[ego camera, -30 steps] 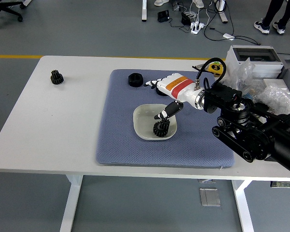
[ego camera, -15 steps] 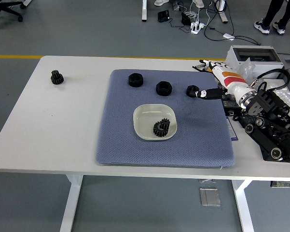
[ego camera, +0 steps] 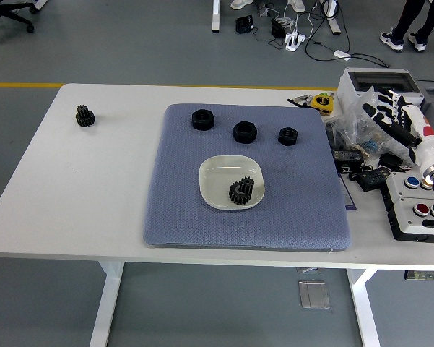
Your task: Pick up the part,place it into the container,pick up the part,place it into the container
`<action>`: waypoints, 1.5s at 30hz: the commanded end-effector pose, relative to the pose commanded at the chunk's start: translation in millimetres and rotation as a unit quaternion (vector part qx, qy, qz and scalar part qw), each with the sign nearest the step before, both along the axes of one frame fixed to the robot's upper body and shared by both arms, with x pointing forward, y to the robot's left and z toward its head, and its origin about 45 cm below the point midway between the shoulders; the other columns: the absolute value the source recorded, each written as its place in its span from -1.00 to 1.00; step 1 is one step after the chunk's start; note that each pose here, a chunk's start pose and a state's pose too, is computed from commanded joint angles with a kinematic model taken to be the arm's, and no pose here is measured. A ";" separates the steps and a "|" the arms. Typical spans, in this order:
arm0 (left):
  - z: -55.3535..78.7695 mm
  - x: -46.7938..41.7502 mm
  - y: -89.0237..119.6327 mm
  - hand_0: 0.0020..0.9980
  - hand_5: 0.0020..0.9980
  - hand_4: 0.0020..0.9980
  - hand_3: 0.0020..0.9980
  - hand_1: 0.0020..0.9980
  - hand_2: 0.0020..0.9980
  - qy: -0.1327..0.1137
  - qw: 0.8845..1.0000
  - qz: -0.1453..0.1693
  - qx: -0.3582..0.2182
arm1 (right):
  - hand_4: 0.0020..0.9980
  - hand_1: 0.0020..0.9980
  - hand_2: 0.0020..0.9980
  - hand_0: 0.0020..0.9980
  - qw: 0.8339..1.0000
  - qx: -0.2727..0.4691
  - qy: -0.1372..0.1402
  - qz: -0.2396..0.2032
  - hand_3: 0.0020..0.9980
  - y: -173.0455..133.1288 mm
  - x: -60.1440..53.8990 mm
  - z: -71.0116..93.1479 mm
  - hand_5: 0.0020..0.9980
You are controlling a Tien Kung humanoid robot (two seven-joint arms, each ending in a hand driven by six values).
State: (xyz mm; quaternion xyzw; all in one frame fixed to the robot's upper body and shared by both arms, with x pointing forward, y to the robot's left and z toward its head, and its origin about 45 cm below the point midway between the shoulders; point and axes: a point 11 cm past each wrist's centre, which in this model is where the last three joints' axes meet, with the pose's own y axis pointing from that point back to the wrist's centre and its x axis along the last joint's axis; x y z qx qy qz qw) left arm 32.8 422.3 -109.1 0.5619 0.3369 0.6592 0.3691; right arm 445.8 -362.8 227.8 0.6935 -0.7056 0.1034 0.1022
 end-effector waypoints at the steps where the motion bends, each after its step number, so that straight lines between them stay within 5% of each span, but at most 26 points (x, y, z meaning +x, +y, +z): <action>1: -0.2 0.2 -0.5 0.33 0.16 0.36 0.17 0.37 0.40 0.000 1.000 0.001 0.000 | 1.00 0.67 0.74 0.79 1.000 0.025 0.005 -0.008 0.81 -5.4 -2.7 -2.9 0.54; 10: -1.0 1.8 -3.4 0.32 0.16 0.35 0.16 0.36 0.38 -0.001 1.000 0.000 -0.003 | 1.00 0.65 0.73 0.73 0.973 0.214 0.018 -0.084 0.79 -38.3 -17.6 -21.3 0.52; 21: -1.4 2.3 -5.0 0.32 0.16 0.34 0.16 0.36 0.38 -0.002 1.000 0.000 -0.004 | 1.00 0.63 0.71 0.70 0.969 0.227 0.019 -0.097 0.78 -47.7 -23.9 -27.7 0.58; 28: -1.6 2.4 -5.6 0.31 0.16 0.34 0.16 0.36 0.37 -0.001 1.000 -0.001 -0.004 | 1.00 0.60 0.67 0.66 0.979 0.181 0.027 -0.085 0.75 -46.3 -20.3 -23.2 0.56; 35: -1.6 1.5 -5.4 0.31 0.17 0.34 0.16 0.36 0.37 0.001 1.000 -0.001 -0.004 | 1.00 0.59 0.64 0.62 0.996 0.061 0.047 -0.042 0.74 -45.1 -4.7 -12.5 0.50; 45: -1.3 -0.7 -3.7 0.31 0.18 0.34 0.16 0.36 0.37 0.004 1.000 -0.003 -0.002 | 1.00 0.56 0.61 0.58 0.996 -0.074 0.043 0.023 0.67 -25.0 9.5 5.9 0.35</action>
